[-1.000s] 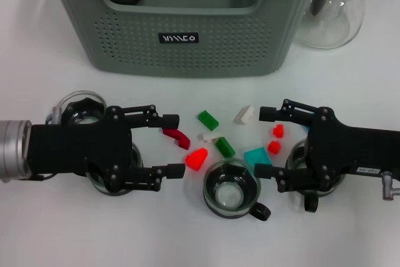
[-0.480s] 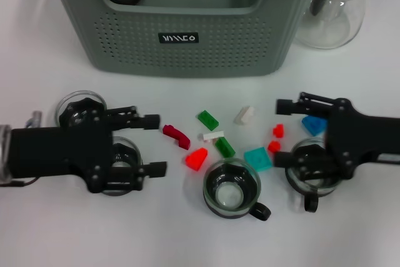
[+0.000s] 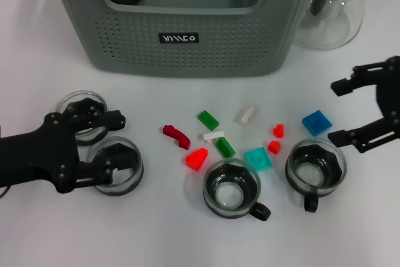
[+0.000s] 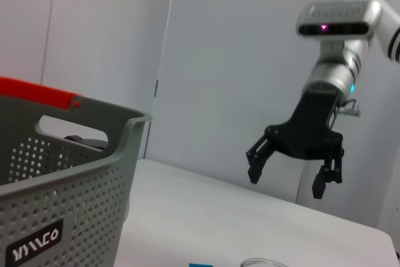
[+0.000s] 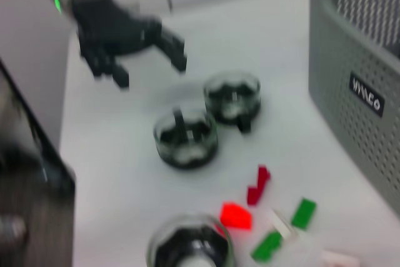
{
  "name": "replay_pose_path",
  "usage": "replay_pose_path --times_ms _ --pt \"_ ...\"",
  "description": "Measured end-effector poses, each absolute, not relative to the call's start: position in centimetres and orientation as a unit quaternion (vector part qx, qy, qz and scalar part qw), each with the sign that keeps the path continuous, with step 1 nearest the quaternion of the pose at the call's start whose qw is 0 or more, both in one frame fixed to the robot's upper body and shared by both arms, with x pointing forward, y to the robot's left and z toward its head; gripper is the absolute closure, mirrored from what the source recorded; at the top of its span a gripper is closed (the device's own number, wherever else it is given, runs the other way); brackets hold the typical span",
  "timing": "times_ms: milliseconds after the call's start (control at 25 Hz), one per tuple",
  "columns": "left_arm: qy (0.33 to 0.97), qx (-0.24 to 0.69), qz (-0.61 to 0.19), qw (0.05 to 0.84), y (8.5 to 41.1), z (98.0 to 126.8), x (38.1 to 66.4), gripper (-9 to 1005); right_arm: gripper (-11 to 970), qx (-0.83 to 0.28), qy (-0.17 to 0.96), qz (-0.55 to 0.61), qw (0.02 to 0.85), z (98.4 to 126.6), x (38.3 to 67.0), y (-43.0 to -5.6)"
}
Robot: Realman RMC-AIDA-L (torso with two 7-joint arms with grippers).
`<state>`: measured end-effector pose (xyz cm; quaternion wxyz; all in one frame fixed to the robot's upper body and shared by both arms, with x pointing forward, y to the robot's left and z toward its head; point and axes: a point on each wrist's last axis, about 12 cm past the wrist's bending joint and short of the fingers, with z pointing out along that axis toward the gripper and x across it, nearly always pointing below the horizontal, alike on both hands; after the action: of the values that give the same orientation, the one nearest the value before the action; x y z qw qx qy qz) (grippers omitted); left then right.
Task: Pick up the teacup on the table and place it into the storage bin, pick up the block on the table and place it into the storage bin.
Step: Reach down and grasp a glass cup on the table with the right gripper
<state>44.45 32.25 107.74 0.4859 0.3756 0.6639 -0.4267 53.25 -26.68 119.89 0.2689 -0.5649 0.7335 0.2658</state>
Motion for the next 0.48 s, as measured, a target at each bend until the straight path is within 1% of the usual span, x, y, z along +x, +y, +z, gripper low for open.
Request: replay_pose_path --times_ms 80,160,320,480 --pt "0.663 0.374 -0.43 0.485 32.1 107.6 44.5 232 18 -0.589 0.737 0.232 0.238 120.8 53.7 -24.8" --pt "0.661 0.373 -0.435 0.485 31.9 107.6 44.6 232 17 -0.601 0.746 0.204 0.203 121.1 54.2 -23.3" --pt "0.66 0.371 -0.437 0.485 31.7 107.5 44.6 231 17 -0.621 0.756 0.16 0.133 120.8 54.6 -20.7" --pt "0.66 0.369 -0.437 0.488 31.7 107.5 44.6 231 97 -0.625 0.765 0.121 0.092 120.0 54.5 -19.0"
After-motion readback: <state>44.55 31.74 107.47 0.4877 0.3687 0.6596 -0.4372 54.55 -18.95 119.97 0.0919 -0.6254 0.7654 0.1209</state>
